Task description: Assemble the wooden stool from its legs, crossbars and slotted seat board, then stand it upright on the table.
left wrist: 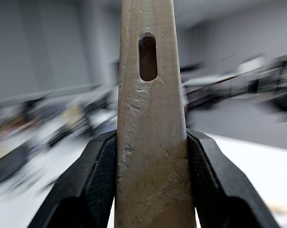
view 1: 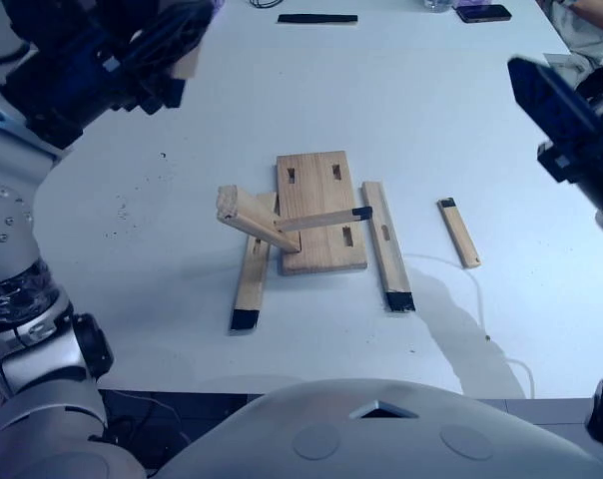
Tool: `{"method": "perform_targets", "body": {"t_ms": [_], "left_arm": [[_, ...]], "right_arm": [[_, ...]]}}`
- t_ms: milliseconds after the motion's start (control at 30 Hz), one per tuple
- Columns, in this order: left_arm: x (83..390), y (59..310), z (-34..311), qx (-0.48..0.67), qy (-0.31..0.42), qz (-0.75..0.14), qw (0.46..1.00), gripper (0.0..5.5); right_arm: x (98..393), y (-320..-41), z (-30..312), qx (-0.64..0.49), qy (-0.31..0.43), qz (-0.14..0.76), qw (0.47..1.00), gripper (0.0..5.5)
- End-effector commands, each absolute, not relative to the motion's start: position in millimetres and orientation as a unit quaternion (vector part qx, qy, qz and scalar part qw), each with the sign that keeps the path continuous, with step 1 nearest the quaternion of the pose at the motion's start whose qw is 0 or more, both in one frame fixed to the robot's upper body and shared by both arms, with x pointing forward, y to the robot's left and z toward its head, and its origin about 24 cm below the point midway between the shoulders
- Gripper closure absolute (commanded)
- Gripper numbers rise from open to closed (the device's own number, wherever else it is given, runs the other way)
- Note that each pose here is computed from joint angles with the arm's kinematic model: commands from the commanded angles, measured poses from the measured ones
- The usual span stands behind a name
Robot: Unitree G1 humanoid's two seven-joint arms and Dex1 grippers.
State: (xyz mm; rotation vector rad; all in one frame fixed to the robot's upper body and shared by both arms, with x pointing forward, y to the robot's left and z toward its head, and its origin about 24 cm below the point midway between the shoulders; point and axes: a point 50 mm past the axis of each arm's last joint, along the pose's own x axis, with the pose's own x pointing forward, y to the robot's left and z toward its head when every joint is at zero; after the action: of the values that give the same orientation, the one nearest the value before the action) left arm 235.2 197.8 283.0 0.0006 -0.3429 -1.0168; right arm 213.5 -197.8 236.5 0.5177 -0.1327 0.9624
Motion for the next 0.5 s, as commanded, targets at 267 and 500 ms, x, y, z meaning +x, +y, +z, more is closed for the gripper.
{"method": "perform_targets", "body": {"t_ms": [267, 500], "left_arm": [[199.9, 152.0, 281.8, -0.020, -0.113, -0.640, 0.760, 3.48], [193.1, 151.7, 264.5, -0.017, -0.057, -0.675, 0.736, 3.48]], "right_arm": [[211.3, -149.2, 277.9, 0.128, -0.010, 0.662, 0.738, 2.70], [208.6, -144.6, 290.6, 0.084, -0.055, 0.674, 0.732, 2.70]]}}
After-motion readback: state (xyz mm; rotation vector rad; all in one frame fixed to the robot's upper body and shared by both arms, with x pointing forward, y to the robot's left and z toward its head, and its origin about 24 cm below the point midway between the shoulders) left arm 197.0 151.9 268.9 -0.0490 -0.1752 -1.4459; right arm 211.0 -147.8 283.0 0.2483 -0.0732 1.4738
